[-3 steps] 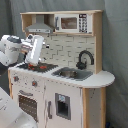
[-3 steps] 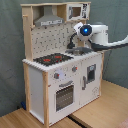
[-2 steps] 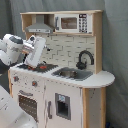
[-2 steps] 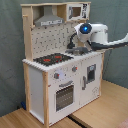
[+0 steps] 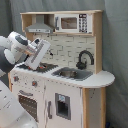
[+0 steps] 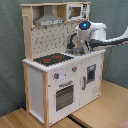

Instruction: Play with the kitchen

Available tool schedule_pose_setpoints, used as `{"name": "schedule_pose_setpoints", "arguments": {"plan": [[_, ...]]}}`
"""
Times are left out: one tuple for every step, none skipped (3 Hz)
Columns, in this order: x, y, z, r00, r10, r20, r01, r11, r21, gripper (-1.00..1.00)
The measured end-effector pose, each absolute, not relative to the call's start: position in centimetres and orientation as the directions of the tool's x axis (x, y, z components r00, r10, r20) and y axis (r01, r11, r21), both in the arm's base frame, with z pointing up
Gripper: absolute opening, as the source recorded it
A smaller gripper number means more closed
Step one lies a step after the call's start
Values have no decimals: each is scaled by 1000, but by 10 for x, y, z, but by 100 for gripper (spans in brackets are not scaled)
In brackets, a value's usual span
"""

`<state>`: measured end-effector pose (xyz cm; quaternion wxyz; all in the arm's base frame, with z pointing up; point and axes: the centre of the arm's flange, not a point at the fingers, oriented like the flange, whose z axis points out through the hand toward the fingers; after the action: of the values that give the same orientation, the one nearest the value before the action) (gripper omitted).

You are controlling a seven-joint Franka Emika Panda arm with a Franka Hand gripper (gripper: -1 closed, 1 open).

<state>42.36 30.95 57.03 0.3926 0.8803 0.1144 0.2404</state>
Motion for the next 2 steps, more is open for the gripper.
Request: {"name": "schedule_pose_setpoints", "arguments": {"plan": [[436,298,563,882,283,377,-40,-753,657,100],[451,281,562,898,169,407,-101,-821,562,100]]}}
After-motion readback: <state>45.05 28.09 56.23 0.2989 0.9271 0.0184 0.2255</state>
